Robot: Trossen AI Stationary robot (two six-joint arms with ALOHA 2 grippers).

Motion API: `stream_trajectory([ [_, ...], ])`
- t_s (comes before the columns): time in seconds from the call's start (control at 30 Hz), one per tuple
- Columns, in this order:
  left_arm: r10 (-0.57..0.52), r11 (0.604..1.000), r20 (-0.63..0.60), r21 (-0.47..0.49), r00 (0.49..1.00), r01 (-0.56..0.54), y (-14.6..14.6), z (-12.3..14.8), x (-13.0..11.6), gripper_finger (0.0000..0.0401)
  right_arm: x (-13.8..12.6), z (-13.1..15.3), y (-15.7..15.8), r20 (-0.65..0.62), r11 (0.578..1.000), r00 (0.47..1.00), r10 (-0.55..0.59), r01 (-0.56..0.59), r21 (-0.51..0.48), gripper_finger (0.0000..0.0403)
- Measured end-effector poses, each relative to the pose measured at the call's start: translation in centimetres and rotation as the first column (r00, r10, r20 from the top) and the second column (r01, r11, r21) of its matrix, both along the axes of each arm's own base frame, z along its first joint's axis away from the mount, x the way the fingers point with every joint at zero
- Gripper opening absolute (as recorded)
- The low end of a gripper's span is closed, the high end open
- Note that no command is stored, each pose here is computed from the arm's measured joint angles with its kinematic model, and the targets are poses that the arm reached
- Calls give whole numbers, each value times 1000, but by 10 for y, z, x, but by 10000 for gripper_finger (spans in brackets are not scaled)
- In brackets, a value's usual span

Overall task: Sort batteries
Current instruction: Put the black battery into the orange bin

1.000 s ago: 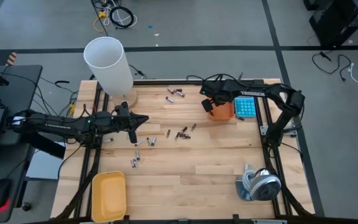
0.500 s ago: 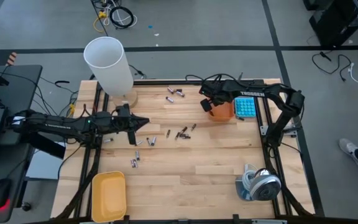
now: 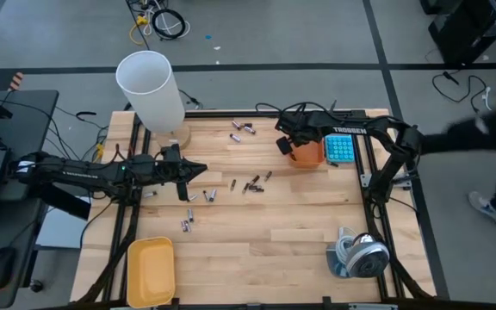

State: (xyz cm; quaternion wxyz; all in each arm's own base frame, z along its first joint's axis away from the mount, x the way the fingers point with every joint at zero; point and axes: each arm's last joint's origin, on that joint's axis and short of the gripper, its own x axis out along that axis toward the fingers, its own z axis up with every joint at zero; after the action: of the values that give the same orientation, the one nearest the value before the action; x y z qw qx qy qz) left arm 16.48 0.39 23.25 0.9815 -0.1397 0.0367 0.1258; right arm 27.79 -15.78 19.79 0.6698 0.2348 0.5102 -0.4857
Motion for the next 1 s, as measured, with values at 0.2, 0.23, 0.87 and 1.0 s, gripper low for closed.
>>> stream_trajectory([
  [0.2, 0, 1000, 0, 1, 1000, 0, 0, 0, 0, 30, 1, 0, 0, 8, 1000, 1000, 1, -1, -3, 56],
  [0.23, 0, 1000, 0, 1, 1000, 0, 0, 0, 0, 30, 1, 0, 0, 7, 1000, 1000, 4, -4, -3, 58],
  [0.87, 0, 1000, -18, 0, 1000, 0, 0, -2, 0, 30, 16, 23, 22, 114, 980, 976, 184, -173, -103, 59],
  [1.0, 3, 1000, -44, -24, 999, -4, 0, -5, -1, 30, 19, 39, 33, 162, 959, 952, 261, -236, -159, 60],
])
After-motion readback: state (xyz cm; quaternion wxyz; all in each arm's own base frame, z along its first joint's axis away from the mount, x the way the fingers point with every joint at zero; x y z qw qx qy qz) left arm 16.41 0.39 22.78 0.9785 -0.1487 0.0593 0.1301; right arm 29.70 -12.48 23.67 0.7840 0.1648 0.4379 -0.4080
